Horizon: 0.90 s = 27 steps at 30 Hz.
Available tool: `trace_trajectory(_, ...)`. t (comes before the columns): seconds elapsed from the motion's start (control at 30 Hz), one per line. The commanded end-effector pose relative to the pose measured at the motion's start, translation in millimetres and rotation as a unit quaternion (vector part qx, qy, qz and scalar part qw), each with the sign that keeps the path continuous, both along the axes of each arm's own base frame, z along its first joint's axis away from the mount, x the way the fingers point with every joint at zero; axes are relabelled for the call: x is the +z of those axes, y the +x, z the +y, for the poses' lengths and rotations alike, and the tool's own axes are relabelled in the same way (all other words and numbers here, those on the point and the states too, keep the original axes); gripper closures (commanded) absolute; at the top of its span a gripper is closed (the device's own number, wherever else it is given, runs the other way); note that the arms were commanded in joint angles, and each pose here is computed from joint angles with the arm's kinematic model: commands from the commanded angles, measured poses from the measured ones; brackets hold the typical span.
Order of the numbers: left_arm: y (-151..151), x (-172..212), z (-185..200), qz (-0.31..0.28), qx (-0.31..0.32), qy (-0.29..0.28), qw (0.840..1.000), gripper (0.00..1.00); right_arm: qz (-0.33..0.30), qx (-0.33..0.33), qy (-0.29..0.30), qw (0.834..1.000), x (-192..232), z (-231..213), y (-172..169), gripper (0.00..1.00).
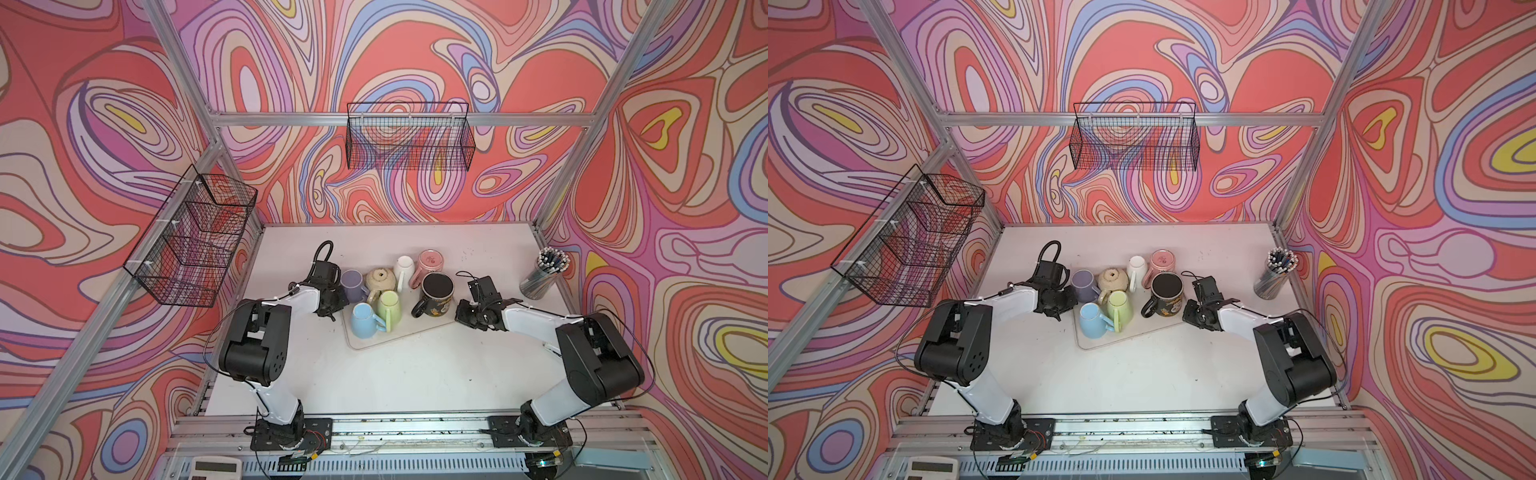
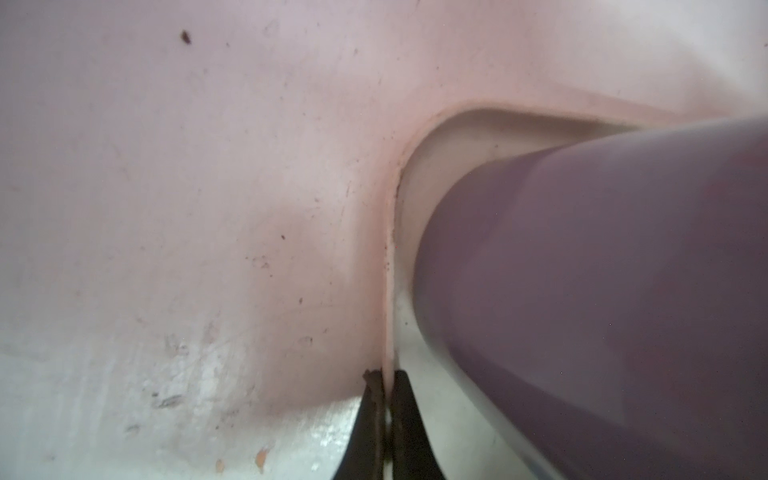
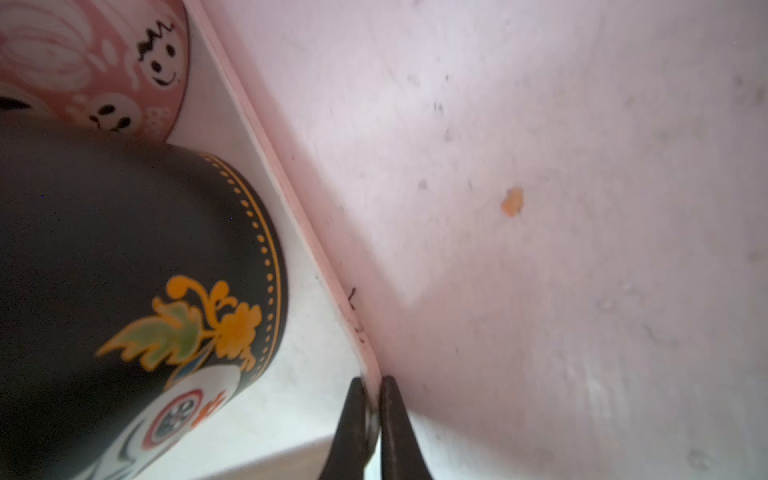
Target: Turn the mug right side up
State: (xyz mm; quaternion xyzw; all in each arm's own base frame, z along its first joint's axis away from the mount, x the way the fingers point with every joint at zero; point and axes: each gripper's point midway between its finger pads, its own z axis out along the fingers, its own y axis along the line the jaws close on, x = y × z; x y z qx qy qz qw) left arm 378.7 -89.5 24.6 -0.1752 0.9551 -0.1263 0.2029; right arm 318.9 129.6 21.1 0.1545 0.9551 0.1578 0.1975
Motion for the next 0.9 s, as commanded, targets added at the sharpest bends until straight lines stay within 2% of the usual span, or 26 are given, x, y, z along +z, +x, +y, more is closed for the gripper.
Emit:
trace_trajectory(0.0, -2, 15, -49, -0.020, -0.068, -0.090, 0.993, 1.00, 0.101, 0.097, 0.039, 0.989, -17, 38, -80, 1.00)
trace_trajectory(0.37, -12, -4, -72, -0.013, -0.082, -0.116, 0.990, 1.00, 0.119, 0.087, 0.044, 0.988, -21, 24, -143, 1.00)
trace_trajectory(0.63, -11, 9, -68, -0.020, -0.078, -0.095, 0.992, 1.00, 0.099, 0.092, 0.010, 0.991, 0, 19, -129, 1.00)
trace_trajectory(0.7, -10, 19, -62, -0.024, -0.076, -0.077, 0.994, 1.00, 0.086, 0.091, 0.000, 0.992, 10, 18, -121, 0.90)
trace_trajectory(0.8, -8, 39, -54, -0.039, -0.073, -0.057, 0.995, 0.90, 0.070, 0.090, -0.018, 0.993, 26, 15, -113, 0.79)
trace_trajectory(0.87, -6, 53, -51, -0.054, -0.069, -0.053, 0.995, 0.83, 0.061, 0.092, -0.028, 0.993, 35, 13, -108, 0.75)
